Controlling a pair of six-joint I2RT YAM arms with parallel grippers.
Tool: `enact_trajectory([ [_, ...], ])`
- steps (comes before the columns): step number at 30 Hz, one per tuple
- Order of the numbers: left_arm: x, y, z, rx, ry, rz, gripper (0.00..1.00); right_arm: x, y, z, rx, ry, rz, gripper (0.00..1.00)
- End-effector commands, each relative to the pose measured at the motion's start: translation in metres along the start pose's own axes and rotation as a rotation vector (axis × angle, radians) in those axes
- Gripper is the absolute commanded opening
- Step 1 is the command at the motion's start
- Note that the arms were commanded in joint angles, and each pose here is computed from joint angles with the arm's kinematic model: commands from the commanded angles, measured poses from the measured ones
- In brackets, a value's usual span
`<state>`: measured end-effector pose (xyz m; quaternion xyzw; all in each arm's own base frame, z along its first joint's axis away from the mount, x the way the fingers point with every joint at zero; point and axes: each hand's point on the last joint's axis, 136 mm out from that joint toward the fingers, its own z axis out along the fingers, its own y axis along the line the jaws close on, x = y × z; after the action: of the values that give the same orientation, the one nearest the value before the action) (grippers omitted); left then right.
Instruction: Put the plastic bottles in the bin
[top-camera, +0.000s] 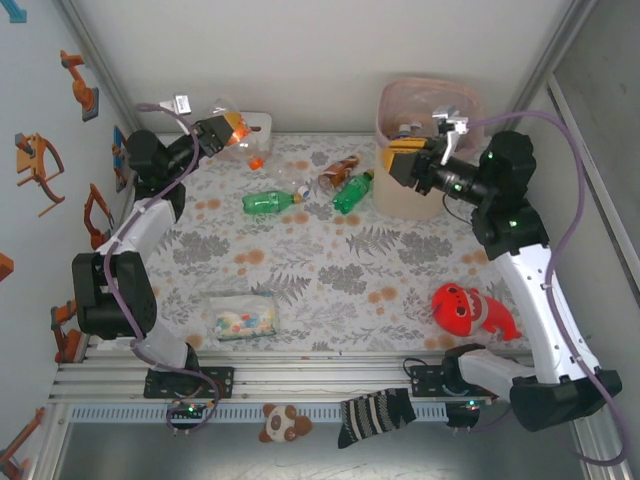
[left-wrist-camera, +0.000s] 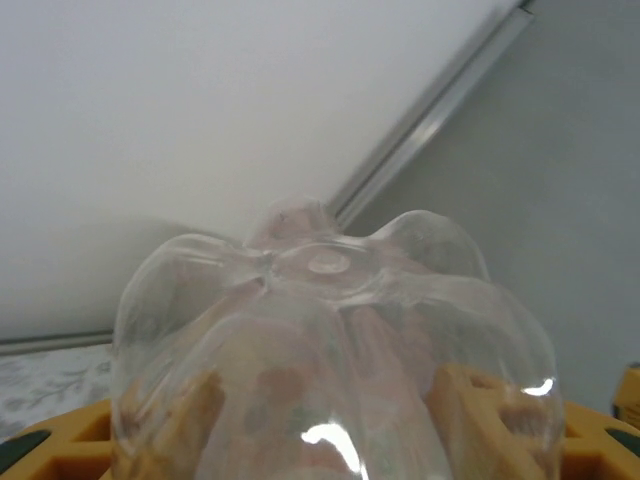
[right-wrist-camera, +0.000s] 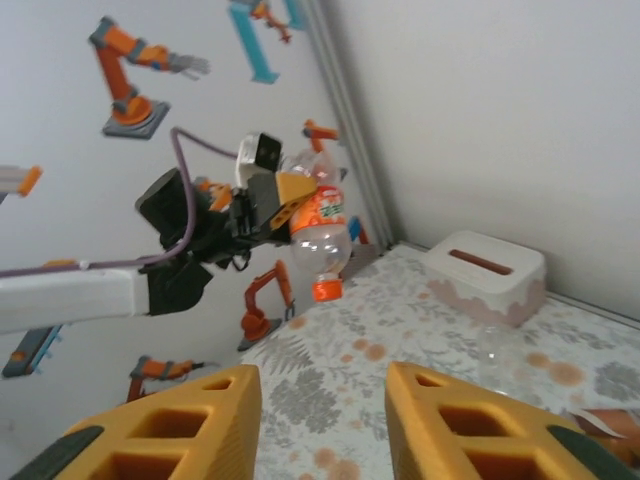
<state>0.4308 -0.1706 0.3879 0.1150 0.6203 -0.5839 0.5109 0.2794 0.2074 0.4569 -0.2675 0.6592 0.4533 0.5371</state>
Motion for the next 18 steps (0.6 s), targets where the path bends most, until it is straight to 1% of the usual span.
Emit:
enact_trajectory([
  [1, -0.005, -0.081, 0.000, 0.209, 0.027, 0.169, 0.36, -0.004, 0.027, 0.011, -0.107, -0.015, -0.098, 0.41],
  [5, 0.003, -0.124, 0.000, 0.294, 0.058, 0.232, 0.36, -0.003, 0.049, 0.026, -0.185, -0.006, -0.121, 0.46],
  [9, 0.010, -0.155, -0.005, 0.325, 0.080, 0.297, 0.36, 0.000, 0.073, 0.041, -0.257, 0.005, -0.162, 0.51],
  [13, 0.031, -0.186, -0.007, 0.338, 0.162, 0.379, 0.36, 0.006, 0.093, 0.057, -0.312, 0.027, -0.212, 0.60],
  [15, 0.045, -0.202, -0.009, 0.348, 0.214, 0.417, 0.36, 0.007, 0.101, 0.063, -0.337, 0.038, -0.220, 0.62],
  [18, 0.062, -0.228, -0.014, 0.399, 0.278, 0.450, 0.36, 0.007, 0.111, 0.073, -0.371, 0.045, -0.227, 0.65],
])
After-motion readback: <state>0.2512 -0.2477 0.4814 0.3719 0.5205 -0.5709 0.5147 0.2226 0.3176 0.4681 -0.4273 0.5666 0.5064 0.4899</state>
